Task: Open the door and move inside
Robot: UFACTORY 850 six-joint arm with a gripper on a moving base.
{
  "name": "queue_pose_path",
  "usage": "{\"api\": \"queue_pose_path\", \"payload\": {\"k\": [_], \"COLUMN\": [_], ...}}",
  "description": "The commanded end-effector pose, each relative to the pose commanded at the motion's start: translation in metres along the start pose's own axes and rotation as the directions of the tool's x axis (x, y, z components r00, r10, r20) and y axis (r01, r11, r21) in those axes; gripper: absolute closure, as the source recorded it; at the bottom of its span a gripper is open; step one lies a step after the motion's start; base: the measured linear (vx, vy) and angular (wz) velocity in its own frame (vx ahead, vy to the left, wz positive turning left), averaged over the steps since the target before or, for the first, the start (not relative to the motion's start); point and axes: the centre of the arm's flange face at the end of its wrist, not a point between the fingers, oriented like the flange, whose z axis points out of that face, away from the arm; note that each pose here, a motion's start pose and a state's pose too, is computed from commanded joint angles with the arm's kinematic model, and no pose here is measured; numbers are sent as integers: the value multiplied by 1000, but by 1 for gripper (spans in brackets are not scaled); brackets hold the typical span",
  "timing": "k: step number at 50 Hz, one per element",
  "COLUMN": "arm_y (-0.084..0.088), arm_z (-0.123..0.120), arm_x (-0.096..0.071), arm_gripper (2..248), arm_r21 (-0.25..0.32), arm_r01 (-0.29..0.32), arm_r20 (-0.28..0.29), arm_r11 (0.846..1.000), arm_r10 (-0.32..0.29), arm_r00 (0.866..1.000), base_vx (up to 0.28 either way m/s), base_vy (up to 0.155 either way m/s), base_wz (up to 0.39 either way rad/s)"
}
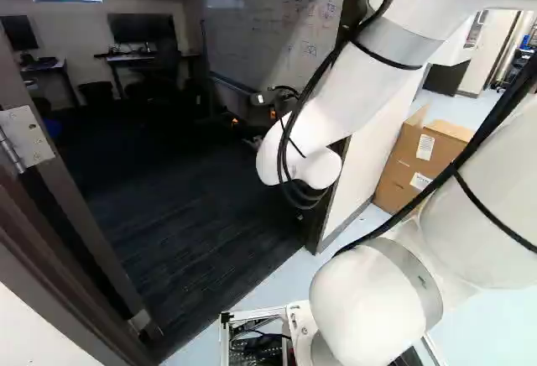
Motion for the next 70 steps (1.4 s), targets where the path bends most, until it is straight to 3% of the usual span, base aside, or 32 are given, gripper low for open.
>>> {"api": "queue_pose_path", "payload": {"k": [25, 53, 70], "arm_y": [34, 69, 74], "arm_z": [5, -2, -2], "arm_x": [1, -1, -1], "arm_gripper": [3, 3, 3], "arm_r21": [-99, -202, -217], "arm_r01": [-11, -23, -25], "arm_r20": [3, 3, 3], "arm_r11": [995, 979, 976], "arm_r10": [12, 24, 26], "arm_r00": [1000, 1000, 1000], "base_vx": [0, 0, 0], "base_vy": [0, 0, 0], "base_wz": [0, 0, 0]}}
